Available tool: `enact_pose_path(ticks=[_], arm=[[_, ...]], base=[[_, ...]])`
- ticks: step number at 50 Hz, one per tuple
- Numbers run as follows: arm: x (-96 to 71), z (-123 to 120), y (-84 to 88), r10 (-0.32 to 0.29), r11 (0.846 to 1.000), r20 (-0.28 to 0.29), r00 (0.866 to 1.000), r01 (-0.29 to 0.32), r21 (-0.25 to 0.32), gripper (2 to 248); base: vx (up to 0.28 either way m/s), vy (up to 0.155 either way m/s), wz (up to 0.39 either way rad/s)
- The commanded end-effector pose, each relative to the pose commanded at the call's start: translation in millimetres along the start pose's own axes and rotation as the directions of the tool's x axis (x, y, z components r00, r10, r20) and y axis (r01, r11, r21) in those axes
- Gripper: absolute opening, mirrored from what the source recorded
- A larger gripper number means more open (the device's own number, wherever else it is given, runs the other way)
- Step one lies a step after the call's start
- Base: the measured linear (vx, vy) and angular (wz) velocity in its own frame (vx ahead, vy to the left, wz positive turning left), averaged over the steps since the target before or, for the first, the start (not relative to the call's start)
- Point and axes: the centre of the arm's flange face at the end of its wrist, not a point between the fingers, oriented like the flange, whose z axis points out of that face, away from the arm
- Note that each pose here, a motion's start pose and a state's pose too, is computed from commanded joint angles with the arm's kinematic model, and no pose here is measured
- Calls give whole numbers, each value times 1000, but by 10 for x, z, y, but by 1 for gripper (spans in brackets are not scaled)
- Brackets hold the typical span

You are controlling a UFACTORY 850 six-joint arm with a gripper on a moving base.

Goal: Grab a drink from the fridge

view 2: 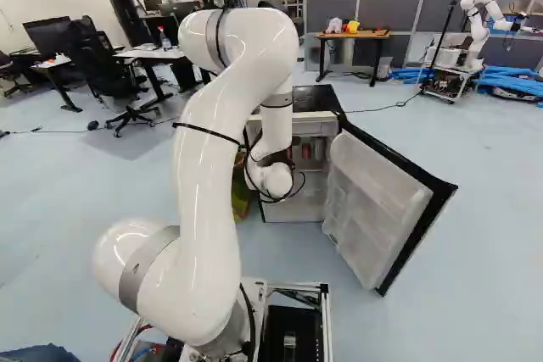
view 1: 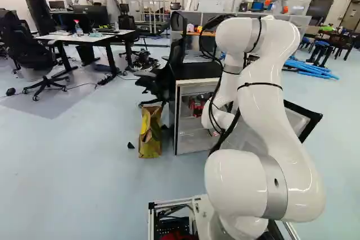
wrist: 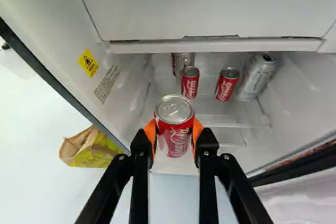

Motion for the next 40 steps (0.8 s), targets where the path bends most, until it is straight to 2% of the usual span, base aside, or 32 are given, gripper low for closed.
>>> enact_pose_path(ticks=[20, 40], arm=[[74, -506, -72, 45, 995, 8, 999, -44, -88, 90], [122, -1015, -152, 86, 980, 4, 996, -84, -178, 90]], base=[[0, 0, 0], [0, 0, 0]])
